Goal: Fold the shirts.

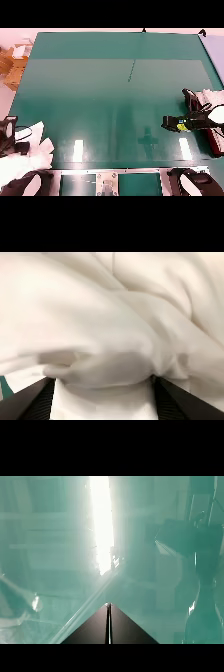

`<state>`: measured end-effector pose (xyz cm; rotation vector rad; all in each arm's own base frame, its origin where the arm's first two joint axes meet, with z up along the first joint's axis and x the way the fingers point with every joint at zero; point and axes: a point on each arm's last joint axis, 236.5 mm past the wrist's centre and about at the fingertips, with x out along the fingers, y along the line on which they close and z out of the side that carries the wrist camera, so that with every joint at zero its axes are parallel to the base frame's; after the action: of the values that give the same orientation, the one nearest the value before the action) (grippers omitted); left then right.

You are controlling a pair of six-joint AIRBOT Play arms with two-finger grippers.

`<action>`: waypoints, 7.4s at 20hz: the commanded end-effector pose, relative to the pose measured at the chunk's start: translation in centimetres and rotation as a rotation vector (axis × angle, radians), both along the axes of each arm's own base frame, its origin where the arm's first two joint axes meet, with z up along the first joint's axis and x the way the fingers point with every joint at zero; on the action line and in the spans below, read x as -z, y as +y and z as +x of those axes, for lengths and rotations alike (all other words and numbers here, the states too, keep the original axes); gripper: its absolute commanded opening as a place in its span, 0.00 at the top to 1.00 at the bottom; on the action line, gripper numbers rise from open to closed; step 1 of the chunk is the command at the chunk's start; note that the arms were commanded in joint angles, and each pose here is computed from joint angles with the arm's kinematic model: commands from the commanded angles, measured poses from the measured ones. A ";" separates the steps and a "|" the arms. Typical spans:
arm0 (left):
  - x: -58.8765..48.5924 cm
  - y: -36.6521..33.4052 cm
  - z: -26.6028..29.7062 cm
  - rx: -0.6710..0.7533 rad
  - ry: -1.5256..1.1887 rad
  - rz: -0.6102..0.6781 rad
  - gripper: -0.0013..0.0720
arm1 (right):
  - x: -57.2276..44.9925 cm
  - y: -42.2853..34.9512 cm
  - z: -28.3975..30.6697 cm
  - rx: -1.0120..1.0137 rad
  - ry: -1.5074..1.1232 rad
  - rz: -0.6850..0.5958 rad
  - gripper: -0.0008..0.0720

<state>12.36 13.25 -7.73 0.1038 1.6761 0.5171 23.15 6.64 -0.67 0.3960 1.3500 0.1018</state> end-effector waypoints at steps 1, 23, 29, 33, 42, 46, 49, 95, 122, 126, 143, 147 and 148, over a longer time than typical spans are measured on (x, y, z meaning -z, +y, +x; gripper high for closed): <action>1.8 1.2 1.4 0.011 -0.111 0.001 0.09 | 0.0 0.0 0.0 0.000 0.000 0.000 0.97; -23.0 -40.3 19.5 0.696 -0.799 -1.026 0.95 | 0.0 0.0 0.0 0.000 -0.001 0.000 0.97; -15.5 -43.4 21.6 0.578 -0.649 -1.040 0.01 | 0.0 0.0 0.0 -0.001 -0.001 0.000 0.97; -15.4 -37.7 24.4 0.459 -0.648 -0.994 0.01 | 0.1 -0.2 0.9 0.013 -0.030 -0.005 0.51; -9.4 -36.1 10.4 0.418 -0.014 -1.028 0.01 | 4.3 3.9 12.5 -0.087 -0.031 0.177 0.49; -3.1 -39.1 3.4 0.380 0.118 -1.000 0.01 | 5.8 6.3 19.2 -0.122 -0.025 0.293 0.49; -0.2 -41.8 4.8 0.309 -0.064 -0.981 0.01 | 7.0 6.9 22.9 -0.106 -0.034 0.330 0.49; -35.7 -21.9 16.3 0.787 -0.841 -0.417 0.95 | -34.4 -3.7 9.9 -0.102 -0.940 -0.028 0.97; -5.3 -12.1 20.6 0.429 0.070 -0.377 0.03 | 4.2 -10.9 7.3 0.336 0.004 0.245 0.57; -2.4 -12.7 13.2 0.252 0.025 -0.546 0.03 | 9.0 -8.9 3.1 0.423 0.073 0.259 0.57; 1.5 -21.0 14.1 0.070 -0.293 -0.858 0.95 | 9.4 -8.0 4.6 0.470 -0.013 0.314 0.56; -0.7 -20.5 15.5 0.148 -0.300 -0.846 0.95 | 9.2 -7.7 5.5 0.481 -0.027 0.353 0.42; -1.5 -20.1 16.0 0.174 -0.304 -0.831 0.95 | 9.5 -7.6 5.6 0.471 -0.026 0.359 0.42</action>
<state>27.74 -7.38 -7.62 -0.4681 1.4493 -0.2837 28.07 -1.24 -10.16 0.9823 1.1959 -0.0676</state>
